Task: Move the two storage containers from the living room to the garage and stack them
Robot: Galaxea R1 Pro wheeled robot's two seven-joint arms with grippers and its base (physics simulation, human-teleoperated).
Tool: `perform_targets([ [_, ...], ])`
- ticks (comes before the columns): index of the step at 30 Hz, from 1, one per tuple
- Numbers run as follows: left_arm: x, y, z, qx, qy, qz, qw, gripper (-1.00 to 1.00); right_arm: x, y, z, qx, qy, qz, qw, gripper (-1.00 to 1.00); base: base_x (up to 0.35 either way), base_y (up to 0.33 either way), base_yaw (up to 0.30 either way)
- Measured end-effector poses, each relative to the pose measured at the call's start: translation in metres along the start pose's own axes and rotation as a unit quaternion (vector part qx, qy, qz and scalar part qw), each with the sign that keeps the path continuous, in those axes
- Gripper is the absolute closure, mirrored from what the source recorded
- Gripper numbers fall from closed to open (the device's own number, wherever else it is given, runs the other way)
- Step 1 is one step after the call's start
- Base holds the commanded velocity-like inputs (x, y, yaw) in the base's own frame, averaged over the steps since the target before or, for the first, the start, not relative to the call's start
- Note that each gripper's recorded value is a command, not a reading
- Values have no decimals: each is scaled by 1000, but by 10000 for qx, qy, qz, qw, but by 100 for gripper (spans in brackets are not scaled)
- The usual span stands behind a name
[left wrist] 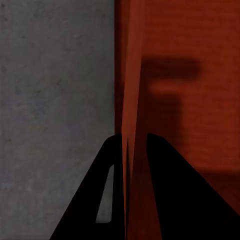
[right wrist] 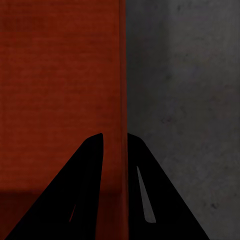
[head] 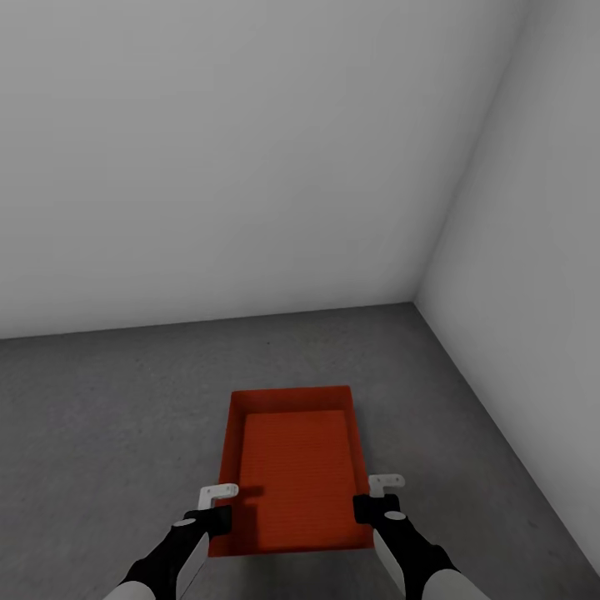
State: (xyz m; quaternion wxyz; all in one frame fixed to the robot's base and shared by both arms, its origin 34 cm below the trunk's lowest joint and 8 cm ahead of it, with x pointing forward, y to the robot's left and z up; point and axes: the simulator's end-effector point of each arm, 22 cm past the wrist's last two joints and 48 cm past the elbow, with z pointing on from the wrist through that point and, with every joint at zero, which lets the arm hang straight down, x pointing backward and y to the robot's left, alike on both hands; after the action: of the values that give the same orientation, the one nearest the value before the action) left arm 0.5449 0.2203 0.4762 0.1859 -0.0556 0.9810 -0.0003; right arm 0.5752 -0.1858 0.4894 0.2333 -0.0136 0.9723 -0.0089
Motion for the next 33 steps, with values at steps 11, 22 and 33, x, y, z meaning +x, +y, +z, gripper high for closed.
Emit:
perform_targets([
  [11, 5, 0, 12, 0, -4, -4, 10000, 100, 6, 0, 12, -1, -5, -5, 10000, 100, 0, 0, 0],
  [22, 7, 0, 17, 0, -1, 2, 10000, 100, 9, 0, 16, 0, -1, 2, 10000, 100, 0, 0, 0],
  [33, 10, 1, 23, -1, -6, -6, 10000, 100, 12, 1, 22, -2, -7, -6, 10000, 100, 0, 0, 0],
])
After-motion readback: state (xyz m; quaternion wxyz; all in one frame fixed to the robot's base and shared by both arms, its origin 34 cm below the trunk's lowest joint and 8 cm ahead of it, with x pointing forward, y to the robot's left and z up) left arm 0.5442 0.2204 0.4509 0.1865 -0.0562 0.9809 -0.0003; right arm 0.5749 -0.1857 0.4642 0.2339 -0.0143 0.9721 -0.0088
